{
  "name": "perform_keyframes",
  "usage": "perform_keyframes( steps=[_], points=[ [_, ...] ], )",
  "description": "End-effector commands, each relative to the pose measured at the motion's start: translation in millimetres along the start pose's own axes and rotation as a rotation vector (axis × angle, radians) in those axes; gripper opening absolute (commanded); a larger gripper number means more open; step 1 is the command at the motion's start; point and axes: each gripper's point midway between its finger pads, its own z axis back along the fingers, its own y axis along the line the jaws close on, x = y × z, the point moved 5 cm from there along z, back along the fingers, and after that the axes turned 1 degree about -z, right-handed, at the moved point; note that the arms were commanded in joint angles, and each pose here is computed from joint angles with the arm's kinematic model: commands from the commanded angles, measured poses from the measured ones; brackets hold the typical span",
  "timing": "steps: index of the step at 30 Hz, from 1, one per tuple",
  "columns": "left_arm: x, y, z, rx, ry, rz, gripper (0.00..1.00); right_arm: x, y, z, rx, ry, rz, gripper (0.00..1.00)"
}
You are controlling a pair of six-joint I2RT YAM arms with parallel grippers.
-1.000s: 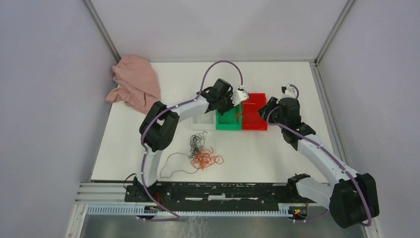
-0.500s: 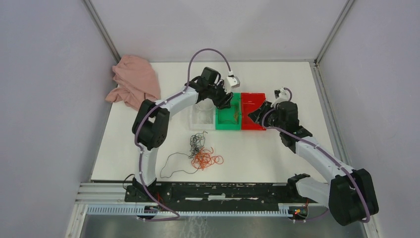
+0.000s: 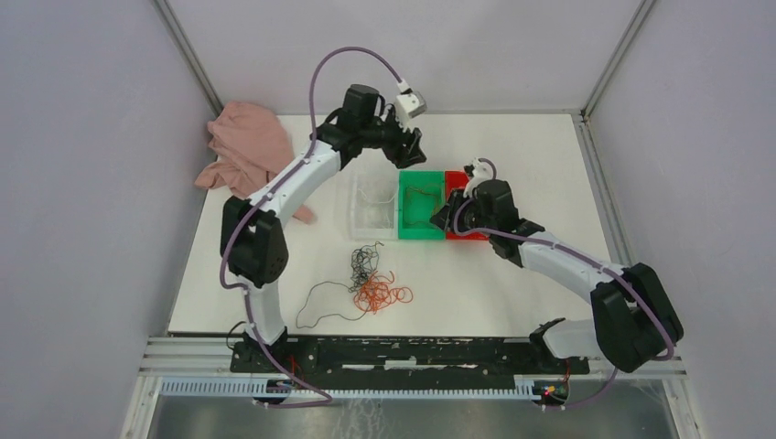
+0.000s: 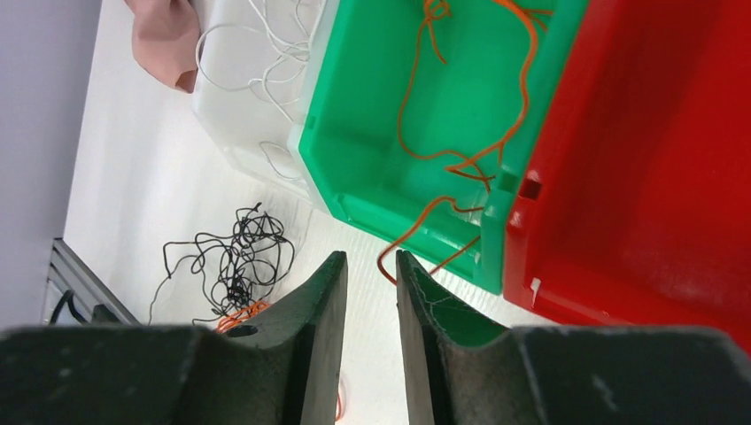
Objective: Untangle the cables
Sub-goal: Adjust the cable in the bin.
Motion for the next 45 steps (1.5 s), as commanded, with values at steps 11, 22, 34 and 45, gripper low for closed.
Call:
perform_keyframes(
  steps=[11,22,34,45],
  points=[
    [-33.5,23.3,144.6,0.247,0.051,0.108,0.69,35.0,1.3,-56.6,-0.125,0.003,0.134,0.12],
    [-104.6,-22.3,164.7,0.19,0.224,0.077,0.7,41.1,5.9,-115.2,-0.245,0.095,0.276,0.04],
    [-140.8,-42.0,161.9,0.16,0.251,0.117,0.67,22.6,-13.3,-131.9,-0.389,0.129,0.348,0.15],
    [-164.6,-22.9,143.8,0.298,0.212,0.202,0.63,84.8,53.3,-82.2,-0.258,0.033,0.324,0.53]
  ],
)
